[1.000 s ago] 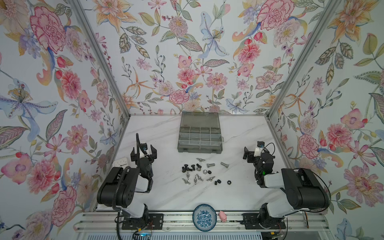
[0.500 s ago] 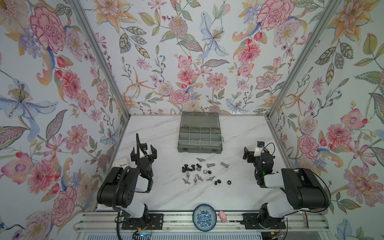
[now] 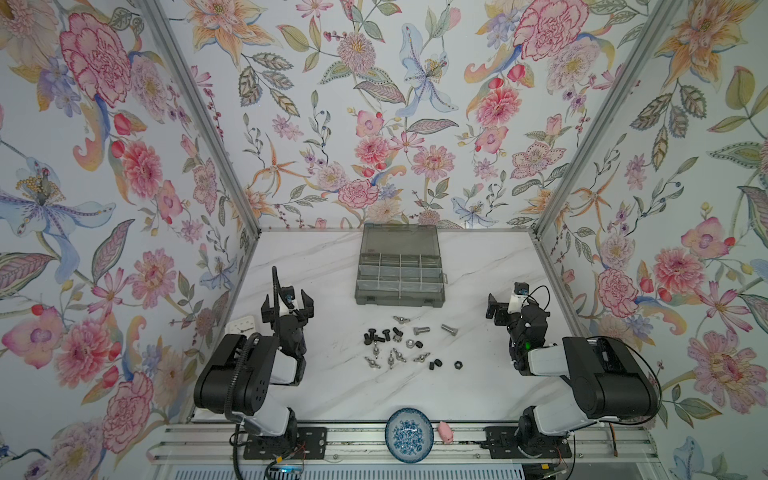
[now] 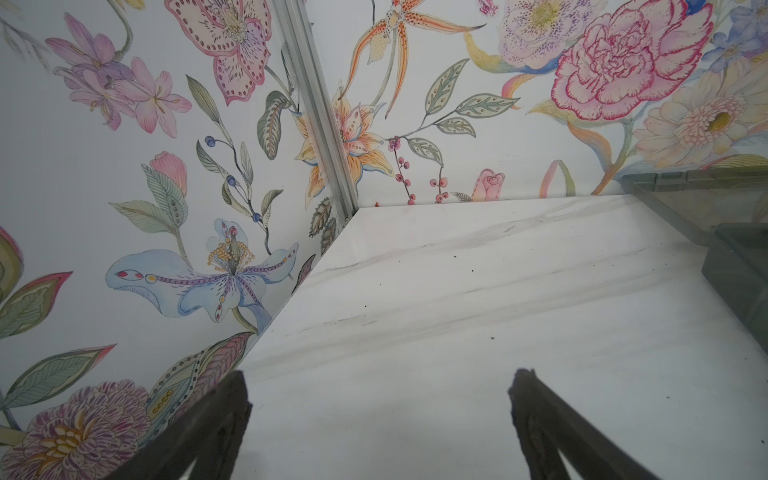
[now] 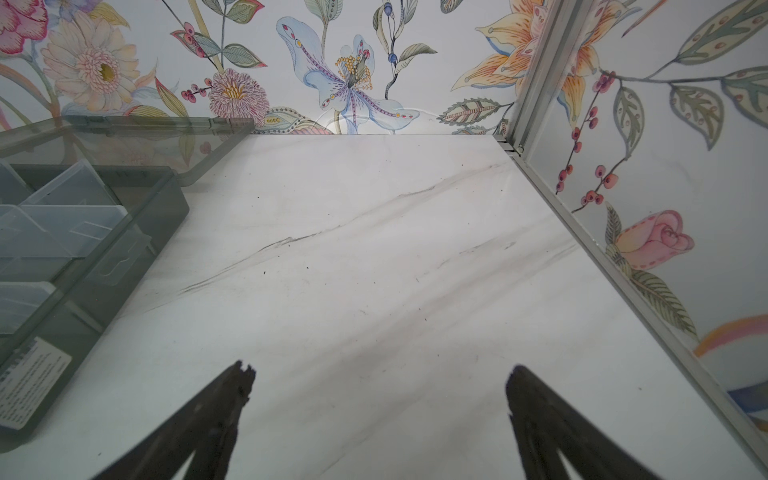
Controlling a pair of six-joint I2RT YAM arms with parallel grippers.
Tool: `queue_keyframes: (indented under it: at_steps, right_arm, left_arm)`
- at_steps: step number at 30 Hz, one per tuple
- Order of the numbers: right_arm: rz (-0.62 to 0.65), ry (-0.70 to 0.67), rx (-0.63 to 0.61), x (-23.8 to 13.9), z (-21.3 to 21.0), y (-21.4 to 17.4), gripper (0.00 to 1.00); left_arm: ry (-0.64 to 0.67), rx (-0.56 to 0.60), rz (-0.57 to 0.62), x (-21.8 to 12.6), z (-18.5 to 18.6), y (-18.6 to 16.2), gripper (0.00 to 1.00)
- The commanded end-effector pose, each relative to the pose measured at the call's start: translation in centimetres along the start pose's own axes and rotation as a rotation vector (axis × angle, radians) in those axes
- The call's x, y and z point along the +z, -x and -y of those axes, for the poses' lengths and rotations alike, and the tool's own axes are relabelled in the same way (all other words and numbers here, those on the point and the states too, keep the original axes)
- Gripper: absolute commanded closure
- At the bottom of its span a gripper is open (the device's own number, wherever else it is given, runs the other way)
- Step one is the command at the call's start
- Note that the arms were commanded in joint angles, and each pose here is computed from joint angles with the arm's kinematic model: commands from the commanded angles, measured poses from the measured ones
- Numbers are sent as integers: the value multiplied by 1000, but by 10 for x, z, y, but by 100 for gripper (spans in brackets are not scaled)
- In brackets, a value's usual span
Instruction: Sort the screws and nuts into containers
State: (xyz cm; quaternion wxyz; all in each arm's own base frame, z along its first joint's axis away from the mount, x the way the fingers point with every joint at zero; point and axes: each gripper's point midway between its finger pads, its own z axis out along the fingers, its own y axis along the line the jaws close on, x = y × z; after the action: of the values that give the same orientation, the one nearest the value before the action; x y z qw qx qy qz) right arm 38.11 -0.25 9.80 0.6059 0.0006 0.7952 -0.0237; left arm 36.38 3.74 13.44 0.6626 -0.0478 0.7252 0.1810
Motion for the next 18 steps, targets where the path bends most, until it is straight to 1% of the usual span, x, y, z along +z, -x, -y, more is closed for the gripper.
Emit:
queue_keyframes:
  at_steps: [1, 7, 16, 17, 18]
  right_arm:
    - [28, 11, -11, 4, -3, 9, 1]
    - [28, 11, -11, 3, -3, 9, 1]
    - [77, 80, -72, -9, -21, 17, 1]
    - [72, 78, -73, -8, -21, 18, 1]
    - [68, 78, -73, -8, -21, 20, 1]
  left_arm:
    - [19, -22, 32, -1, -2, 8, 1]
    - [18, -20, 31, -1, -2, 8, 1]
    - [3, -13, 18, 0, 1, 7, 1]
    - [2, -24, 45, -2, -1, 18, 1]
    - [-4, -22, 45, -2, -1, 20, 1]
